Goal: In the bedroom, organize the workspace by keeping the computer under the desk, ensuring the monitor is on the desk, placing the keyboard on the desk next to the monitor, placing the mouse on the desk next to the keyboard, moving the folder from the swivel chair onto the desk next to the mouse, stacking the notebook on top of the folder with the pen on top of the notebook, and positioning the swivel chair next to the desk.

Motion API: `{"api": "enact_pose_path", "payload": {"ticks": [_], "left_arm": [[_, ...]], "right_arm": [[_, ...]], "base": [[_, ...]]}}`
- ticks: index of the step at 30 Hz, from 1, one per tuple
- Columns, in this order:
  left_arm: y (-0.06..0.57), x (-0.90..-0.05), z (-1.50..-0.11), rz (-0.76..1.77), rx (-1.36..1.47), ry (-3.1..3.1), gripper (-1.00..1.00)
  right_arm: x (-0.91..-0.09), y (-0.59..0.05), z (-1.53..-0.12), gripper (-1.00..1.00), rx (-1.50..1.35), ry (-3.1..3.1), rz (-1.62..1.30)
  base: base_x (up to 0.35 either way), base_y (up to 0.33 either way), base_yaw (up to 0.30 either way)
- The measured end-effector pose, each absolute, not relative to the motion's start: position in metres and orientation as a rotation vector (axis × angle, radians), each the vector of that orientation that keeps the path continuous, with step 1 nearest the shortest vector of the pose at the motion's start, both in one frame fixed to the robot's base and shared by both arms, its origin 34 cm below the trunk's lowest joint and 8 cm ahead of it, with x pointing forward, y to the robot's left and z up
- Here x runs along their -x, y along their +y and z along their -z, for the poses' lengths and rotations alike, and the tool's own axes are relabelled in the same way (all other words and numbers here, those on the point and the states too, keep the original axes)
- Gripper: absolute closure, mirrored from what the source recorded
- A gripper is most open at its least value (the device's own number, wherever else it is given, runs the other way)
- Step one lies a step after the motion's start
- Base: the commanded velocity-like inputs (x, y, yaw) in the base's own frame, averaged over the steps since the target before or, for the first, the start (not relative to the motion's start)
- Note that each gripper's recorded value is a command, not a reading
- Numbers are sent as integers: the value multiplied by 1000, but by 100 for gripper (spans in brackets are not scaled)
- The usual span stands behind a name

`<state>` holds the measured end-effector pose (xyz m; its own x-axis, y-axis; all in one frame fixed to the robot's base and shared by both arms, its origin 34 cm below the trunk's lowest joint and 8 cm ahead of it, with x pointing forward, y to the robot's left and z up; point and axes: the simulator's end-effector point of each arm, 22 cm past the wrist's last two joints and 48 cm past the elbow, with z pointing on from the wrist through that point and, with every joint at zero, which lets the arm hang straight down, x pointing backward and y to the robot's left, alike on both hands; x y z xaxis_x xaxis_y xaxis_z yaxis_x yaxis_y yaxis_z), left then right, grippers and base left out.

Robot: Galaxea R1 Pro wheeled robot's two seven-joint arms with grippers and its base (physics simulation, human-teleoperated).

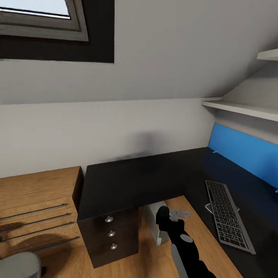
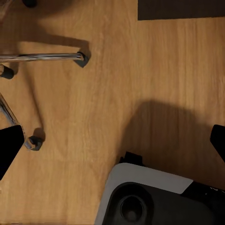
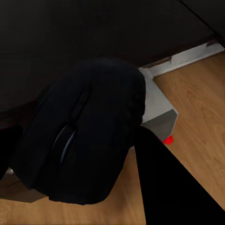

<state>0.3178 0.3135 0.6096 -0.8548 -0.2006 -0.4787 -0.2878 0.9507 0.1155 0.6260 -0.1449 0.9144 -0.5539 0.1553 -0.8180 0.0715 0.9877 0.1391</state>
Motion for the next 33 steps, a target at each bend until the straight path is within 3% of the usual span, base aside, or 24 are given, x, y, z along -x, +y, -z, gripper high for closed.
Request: {"api": "enact_pose_path", "payload": {"ticks": [7, 23, 33], "left_arm": [[310, -324, -612, -238, 344, 2599, -100], [272, -466, -677, -7, 394, 2280, -100], [294, -452, -662, -24, 415, 2386, -100]], "right_arm": [[-626, -145, -914, 100, -158, 2159, -112], [-627, -145, -917, 100, -158, 2152, -114], [-631, -148, -929, 100, -163, 2126, -112]], "base": [[0, 0, 276], [0, 0, 272], [0, 0, 49]]}}
